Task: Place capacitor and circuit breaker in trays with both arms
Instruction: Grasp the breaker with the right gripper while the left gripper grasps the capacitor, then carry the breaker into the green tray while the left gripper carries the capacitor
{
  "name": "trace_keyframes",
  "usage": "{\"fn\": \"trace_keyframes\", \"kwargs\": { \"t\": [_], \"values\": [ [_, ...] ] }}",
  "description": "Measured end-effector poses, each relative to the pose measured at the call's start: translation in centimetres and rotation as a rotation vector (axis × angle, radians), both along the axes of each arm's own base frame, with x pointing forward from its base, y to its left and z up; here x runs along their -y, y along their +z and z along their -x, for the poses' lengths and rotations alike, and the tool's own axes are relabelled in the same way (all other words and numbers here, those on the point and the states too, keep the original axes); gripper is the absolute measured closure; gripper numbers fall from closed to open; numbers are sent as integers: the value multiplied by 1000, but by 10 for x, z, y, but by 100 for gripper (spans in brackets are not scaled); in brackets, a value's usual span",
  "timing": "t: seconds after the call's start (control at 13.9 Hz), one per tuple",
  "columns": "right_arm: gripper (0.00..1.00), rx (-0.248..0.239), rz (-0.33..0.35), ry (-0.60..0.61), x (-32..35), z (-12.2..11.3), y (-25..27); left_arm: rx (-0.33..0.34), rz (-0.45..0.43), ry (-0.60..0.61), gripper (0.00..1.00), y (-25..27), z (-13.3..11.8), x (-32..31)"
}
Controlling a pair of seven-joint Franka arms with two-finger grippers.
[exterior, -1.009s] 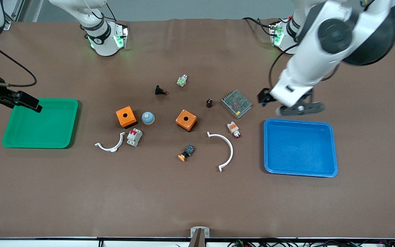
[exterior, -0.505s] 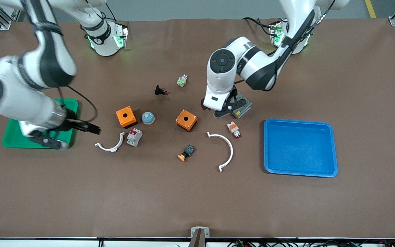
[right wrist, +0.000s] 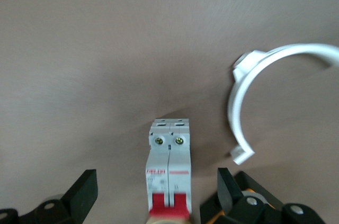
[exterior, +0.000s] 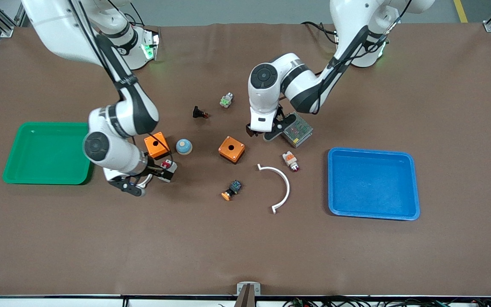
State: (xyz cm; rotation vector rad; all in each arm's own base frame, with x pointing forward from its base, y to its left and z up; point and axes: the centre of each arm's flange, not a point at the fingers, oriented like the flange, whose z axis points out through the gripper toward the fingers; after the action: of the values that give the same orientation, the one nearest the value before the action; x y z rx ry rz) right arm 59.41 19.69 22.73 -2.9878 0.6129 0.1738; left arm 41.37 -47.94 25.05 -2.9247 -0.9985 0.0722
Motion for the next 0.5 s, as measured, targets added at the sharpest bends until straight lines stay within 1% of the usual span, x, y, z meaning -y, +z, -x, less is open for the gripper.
{"fn": "trace_keyframes", "kwargs": {
  "t": [0.22,0.5],
  "values": [
    [3,-15,9,-6,3,7,-26,-23,-1,6,22,-27,4,3],
    [47,-29,16,-15,8,9,-31,-51,-14,4,24,-48,8,2]
  ]
}}
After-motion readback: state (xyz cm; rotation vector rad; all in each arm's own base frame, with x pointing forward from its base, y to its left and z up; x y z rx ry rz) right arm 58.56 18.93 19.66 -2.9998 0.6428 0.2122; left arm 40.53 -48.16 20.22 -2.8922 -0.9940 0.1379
